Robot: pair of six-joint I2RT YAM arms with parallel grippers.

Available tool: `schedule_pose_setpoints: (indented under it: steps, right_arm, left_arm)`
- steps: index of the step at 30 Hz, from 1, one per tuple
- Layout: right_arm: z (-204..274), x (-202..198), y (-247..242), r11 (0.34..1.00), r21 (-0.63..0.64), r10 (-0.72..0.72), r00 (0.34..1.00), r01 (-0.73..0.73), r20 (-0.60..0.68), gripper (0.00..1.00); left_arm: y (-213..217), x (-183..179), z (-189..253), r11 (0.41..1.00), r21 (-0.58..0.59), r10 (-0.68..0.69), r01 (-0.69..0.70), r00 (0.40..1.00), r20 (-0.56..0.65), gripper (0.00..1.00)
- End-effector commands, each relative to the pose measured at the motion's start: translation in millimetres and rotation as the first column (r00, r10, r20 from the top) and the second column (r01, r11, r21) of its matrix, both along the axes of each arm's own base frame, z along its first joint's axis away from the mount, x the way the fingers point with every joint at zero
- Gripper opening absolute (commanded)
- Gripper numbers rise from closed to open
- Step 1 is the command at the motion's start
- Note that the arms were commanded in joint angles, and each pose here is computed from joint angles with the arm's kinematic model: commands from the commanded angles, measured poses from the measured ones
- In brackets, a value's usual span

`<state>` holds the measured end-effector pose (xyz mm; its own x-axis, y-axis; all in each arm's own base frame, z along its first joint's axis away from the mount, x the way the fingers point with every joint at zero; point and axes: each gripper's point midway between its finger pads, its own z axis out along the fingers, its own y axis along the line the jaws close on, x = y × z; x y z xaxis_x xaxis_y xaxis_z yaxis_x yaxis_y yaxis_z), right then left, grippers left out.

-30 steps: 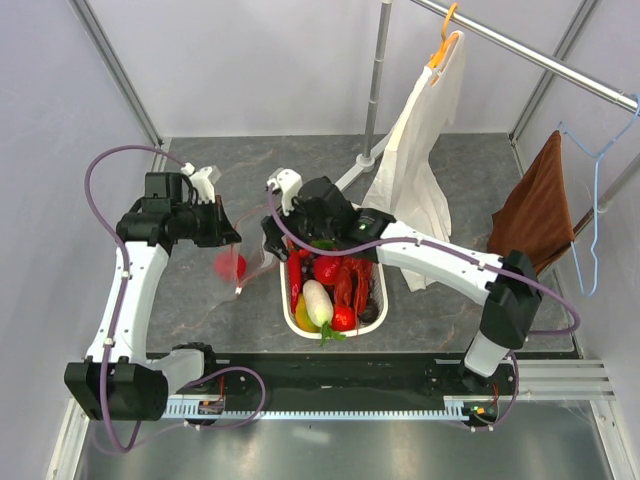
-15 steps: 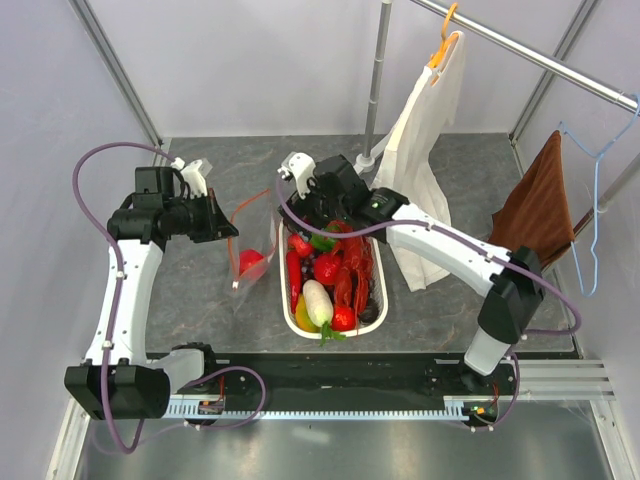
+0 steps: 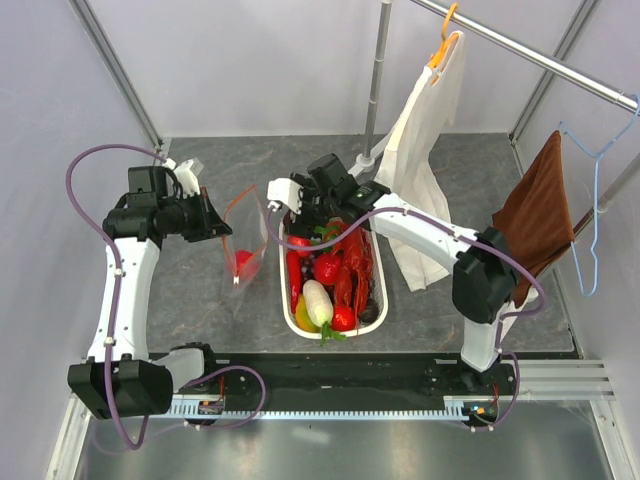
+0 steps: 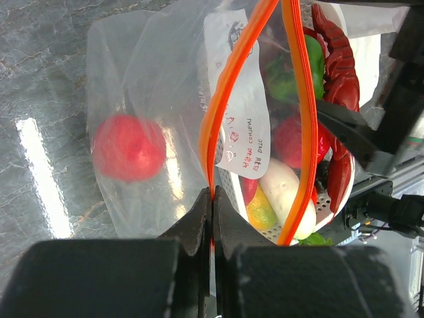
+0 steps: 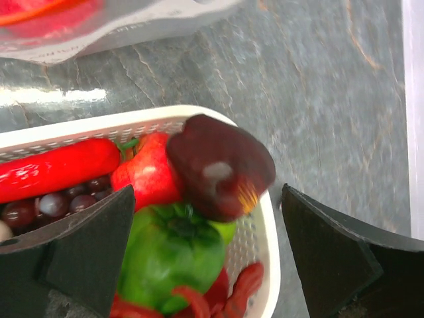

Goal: Place the food in the zip-top bag and seal the zipper
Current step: Pick up the fake fruit from the bin.

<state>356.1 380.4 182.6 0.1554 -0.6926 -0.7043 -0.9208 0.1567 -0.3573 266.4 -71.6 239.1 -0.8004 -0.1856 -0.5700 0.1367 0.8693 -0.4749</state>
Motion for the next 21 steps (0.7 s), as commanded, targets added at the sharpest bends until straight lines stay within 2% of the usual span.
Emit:
schedule_pose_setpoints:
  steps: [1,4,11,21]
  right_arm:
    - [1,6,22,0.987,-0.004,0.162,0.984,-0.162,0.075,0.98]
    - [-12,7,23,0.976,-0.051,0.213,0.973,-0.21,0.085,0.98]
    - [-33,18,18,0.969,-0.126,0.226,0.968,-0.211,0.113,0.98]
    - [-49,29,24,0.971,-0.142,0.21,0.97,-0.193,0.121,0.98]
  left_arm:
    - [-2,2,5,1.0,-0.029,0.006,-0.006,1.0,0.011,0.02]
    - [-2,1,6,0.999,-0.032,0.004,-0.004,1.0,0.012,0.02]
    - [-2,-2,5,0.999,-0.038,0.004,-0.003,1.0,0.011,0.02]
    - [-2,-1,2,0.999,-0.041,0.004,-0.004,1.0,0.001,0.02]
